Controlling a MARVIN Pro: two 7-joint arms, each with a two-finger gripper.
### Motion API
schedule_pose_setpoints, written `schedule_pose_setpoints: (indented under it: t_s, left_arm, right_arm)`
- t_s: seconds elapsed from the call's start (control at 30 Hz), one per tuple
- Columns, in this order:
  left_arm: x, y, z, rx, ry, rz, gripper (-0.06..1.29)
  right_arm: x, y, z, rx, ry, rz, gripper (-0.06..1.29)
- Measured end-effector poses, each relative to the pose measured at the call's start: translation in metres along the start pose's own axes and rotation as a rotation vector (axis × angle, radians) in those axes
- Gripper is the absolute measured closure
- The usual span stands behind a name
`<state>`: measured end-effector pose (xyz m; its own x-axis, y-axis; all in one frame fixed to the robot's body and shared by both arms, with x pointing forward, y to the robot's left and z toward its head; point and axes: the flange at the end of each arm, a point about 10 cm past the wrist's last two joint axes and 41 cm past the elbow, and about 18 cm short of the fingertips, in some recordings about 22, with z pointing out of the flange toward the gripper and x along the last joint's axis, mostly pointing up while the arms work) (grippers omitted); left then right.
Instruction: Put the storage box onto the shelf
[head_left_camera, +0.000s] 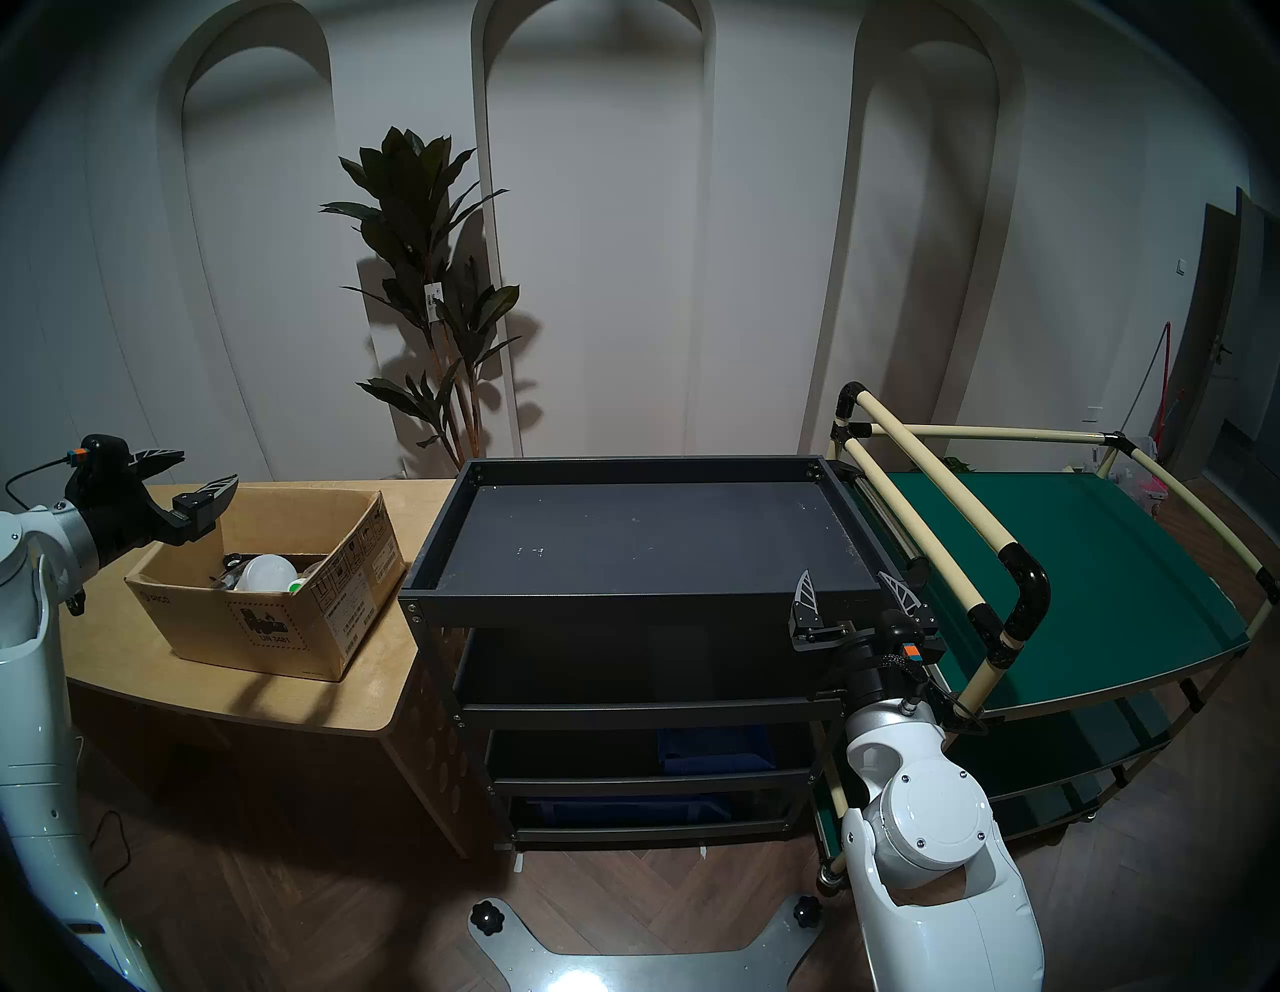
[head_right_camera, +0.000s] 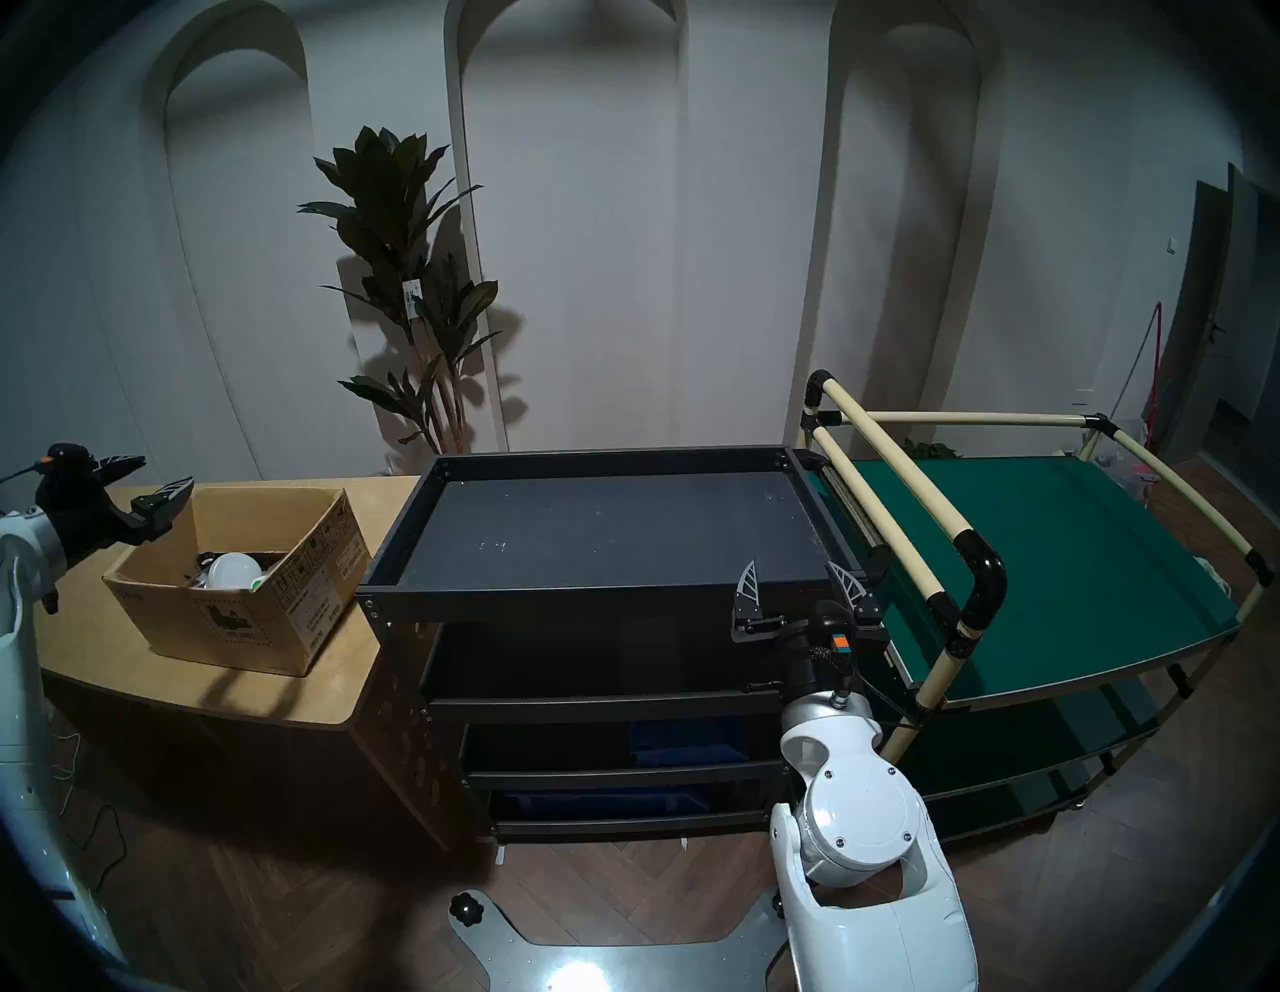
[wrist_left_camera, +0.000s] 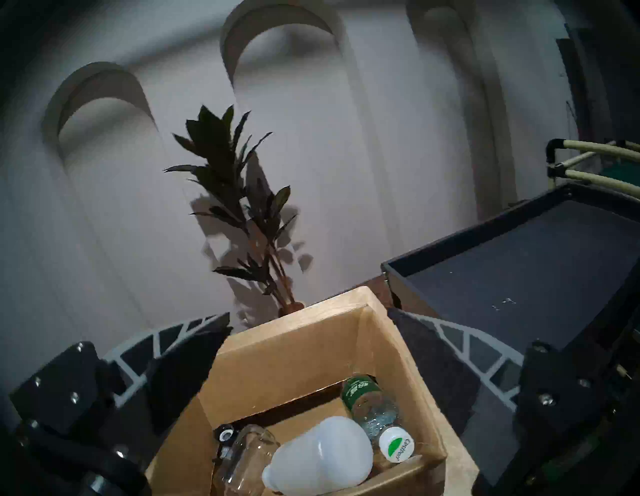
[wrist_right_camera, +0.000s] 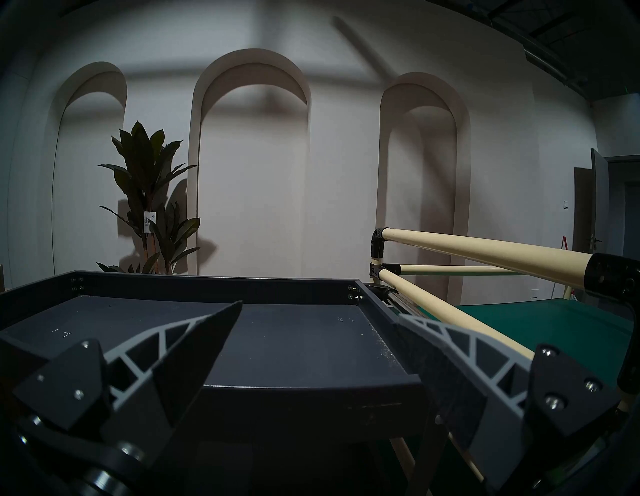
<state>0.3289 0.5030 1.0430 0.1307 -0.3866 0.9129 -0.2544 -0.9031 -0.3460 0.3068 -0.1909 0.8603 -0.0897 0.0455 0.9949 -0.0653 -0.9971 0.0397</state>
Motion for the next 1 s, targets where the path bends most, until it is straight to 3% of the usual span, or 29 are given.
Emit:
schedule_pose_setpoints:
  t_s: [0.13,0.4,0.6,0.87,1.0]
  left_arm:
    - [-0.003,0.003,0.006,-0.092,-0.065,0.048,0.00]
    - [-0.029,0.009,0.016,-0.241,-0.243,0.127,0.00]
    - [-0.041,0.010,0.018,-0.312,-0.349,0.203,0.00]
    - [-0.051,0.000,0.016,-0.379,-0.505,0.354,0.00]
    - [-0.058,-0.005,0.015,-0.439,-0.604,0.466,0.00]
  right_arm:
    - [-0.001,0.000,0.000,0.000,-0.001,0.000,0.00]
    - [-0.002,0.000,0.001,0.001,-0.003,-0.001,0.00]
    - [-0.002,0.000,0.001,0.001,-0.004,-0.002,0.00]
    - [-0.002,0.000,0.001,0.001,-0.004,-0.002,0.00]
    - [-0.002,0.000,0.002,0.001,-0.004,-0.002,0.00]
